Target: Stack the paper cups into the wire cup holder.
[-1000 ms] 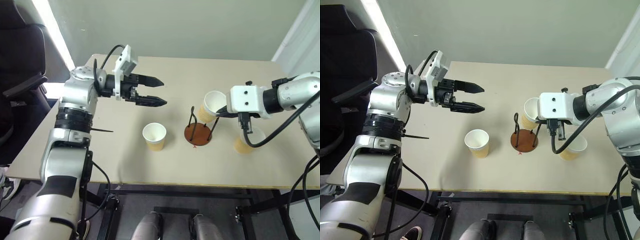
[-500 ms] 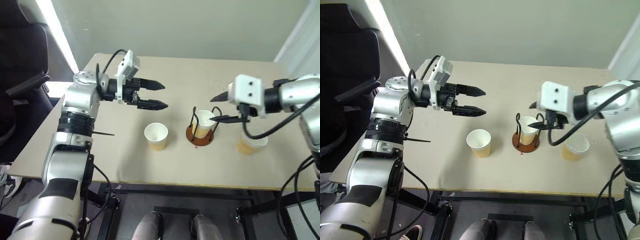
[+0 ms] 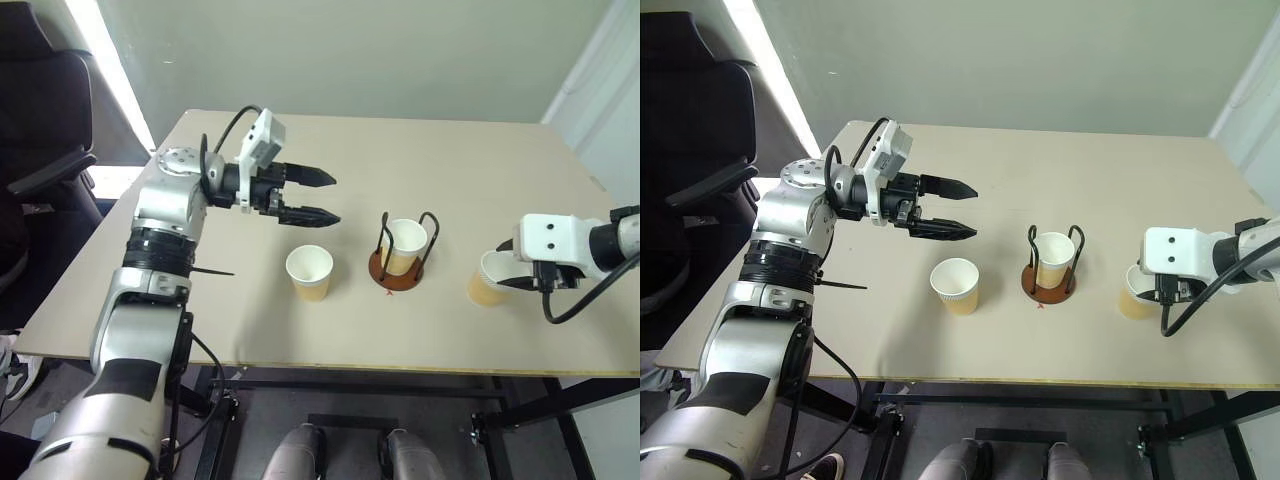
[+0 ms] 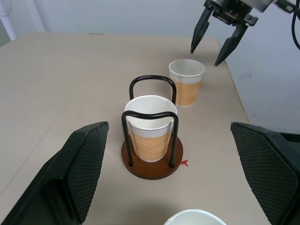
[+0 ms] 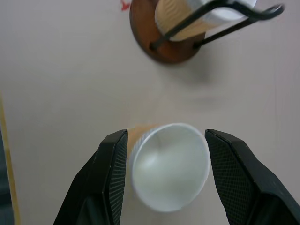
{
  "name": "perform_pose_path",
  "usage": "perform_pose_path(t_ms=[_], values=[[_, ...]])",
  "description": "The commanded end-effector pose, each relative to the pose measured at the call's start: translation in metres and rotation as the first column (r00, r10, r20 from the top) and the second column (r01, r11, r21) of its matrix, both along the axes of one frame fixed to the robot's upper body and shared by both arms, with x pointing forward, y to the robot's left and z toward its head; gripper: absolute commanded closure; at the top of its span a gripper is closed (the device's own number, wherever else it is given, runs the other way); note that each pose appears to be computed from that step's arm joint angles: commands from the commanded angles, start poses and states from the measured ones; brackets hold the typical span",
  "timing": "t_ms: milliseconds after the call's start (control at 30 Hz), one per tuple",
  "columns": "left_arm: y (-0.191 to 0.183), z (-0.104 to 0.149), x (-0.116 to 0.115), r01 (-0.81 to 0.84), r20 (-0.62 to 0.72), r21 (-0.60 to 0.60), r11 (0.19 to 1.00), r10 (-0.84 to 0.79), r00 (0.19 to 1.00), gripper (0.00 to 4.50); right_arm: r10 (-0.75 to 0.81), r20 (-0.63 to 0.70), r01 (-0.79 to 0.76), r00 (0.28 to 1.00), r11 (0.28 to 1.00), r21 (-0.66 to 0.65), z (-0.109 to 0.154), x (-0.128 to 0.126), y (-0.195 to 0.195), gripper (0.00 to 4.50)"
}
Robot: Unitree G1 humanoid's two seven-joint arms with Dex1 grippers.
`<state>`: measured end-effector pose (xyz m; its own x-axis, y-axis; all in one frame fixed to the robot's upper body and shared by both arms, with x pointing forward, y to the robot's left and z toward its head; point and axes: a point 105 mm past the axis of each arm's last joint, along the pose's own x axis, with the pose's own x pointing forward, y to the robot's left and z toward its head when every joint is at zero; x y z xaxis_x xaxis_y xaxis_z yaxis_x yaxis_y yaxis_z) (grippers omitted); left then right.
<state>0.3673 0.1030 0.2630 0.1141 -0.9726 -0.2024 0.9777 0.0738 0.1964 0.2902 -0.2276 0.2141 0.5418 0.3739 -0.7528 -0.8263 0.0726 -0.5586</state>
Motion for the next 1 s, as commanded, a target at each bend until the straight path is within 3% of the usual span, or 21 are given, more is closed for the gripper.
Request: perform_pose_path(t_ms=[33,567,667,800,867,1000], values=[[-0.001,0.013,-0.003,0.017,0.049,-0.008,1.000,-0.017,0.999,0.00,0.004,0.034,-0.003,0.999,1.000,-0.029,0.005,0.000,-0.003,1.88],[0.004,0.014,-0.001,-0.011,0.061,-0.009,1.000,0.011,0.998,0.00,-0.039,-0.071,0.030,0.997,0.992,-0.122,-0.047,0.020,-0.027,1.88],[0.005,0.014,0.000,-0.014,0.062,-0.008,1.000,0.015,0.998,0.00,-0.043,-0.069,0.035,0.997,0.992,-0.120,-0.047,0.023,-0.028,2.48],[0.006,0.014,0.000,-0.017,0.064,-0.006,1.000,0.018,0.998,0.00,-0.040,-0.065,0.034,0.997,0.994,-0.099,-0.041,0.022,-0.025,4.00],[0.006,0.014,0.000,-0.019,0.065,-0.004,1.000,0.019,0.998,0.00,-0.035,-0.059,0.030,0.998,0.996,-0.089,-0.037,0.021,-0.023,4.49],[0.007,0.013,0.000,-0.022,0.068,0.002,1.000,0.022,0.997,0.00,-0.016,-0.049,0.013,0.999,0.998,-0.068,-0.028,0.018,-0.016,4.49]])
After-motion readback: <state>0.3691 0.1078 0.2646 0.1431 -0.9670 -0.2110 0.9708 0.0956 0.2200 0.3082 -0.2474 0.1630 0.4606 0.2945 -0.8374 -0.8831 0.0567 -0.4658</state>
